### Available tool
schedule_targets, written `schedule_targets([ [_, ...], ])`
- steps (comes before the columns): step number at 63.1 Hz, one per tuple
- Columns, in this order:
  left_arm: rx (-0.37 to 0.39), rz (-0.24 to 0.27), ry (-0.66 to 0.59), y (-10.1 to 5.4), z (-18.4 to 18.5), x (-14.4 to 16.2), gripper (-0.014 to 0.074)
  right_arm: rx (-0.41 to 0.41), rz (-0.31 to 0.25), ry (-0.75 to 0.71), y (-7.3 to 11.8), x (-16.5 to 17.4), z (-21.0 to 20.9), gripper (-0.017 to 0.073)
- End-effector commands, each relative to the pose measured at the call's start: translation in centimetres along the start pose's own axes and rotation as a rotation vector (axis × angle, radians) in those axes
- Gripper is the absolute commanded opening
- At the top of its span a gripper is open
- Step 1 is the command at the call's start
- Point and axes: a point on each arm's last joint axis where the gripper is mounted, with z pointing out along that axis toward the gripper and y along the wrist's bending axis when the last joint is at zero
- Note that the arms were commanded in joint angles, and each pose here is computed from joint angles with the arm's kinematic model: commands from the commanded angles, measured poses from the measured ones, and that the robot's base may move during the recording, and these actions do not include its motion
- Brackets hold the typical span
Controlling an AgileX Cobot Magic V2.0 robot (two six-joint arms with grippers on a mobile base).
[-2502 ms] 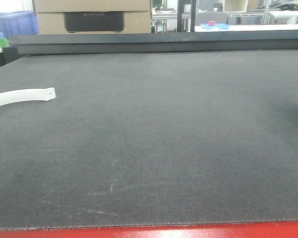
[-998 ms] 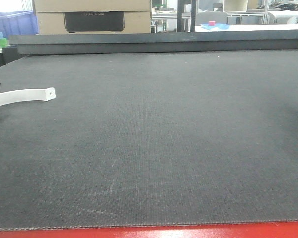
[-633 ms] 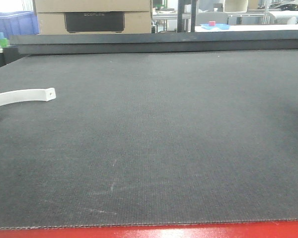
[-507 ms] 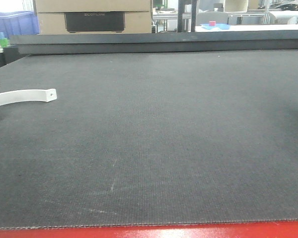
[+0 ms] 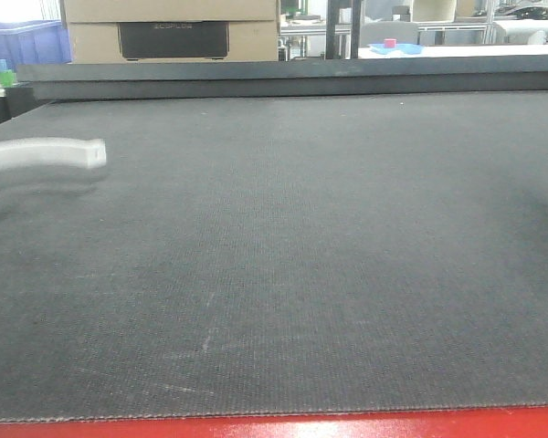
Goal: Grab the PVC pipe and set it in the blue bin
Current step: 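Lift both held white arcs up off the table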
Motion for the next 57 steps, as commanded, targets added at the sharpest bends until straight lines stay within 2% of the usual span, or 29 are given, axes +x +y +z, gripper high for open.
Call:
schedule_targets([
  [1,0.006,0.009,-0.090,-0.2,-2.3,-1.7,-0.0111,0.007,-0.010,-0.084,0.0,-0.8,-1.3,-0.0168],
  [20,0.015,0.010,-0.219,-0.3,-9.3,-4.1,-0.0111,0.002,-0.017,-0.148,0.3,-1.1,-4.3,-0.0168],
  [30,0.018,0.010,-0.308,-0.4,-13.0,-4.2,-0.0111,0.000,-0.021,-0.177,0.4,-1.1,-5.6,-0.0168],
  [46,0.023,0.011,-0.417,-0.3,-18.2,-2.0,-0.0111,0.006,-0.038,-0.223,0.5,-1.0,-7.5,-0.0168],
  [57,0.024,0.015,-0.478,-0.1,-21.1,1.1,-0.0111,0.013,-0.037,-0.242,0.5,1.3,-7.9,-0.0168],
])
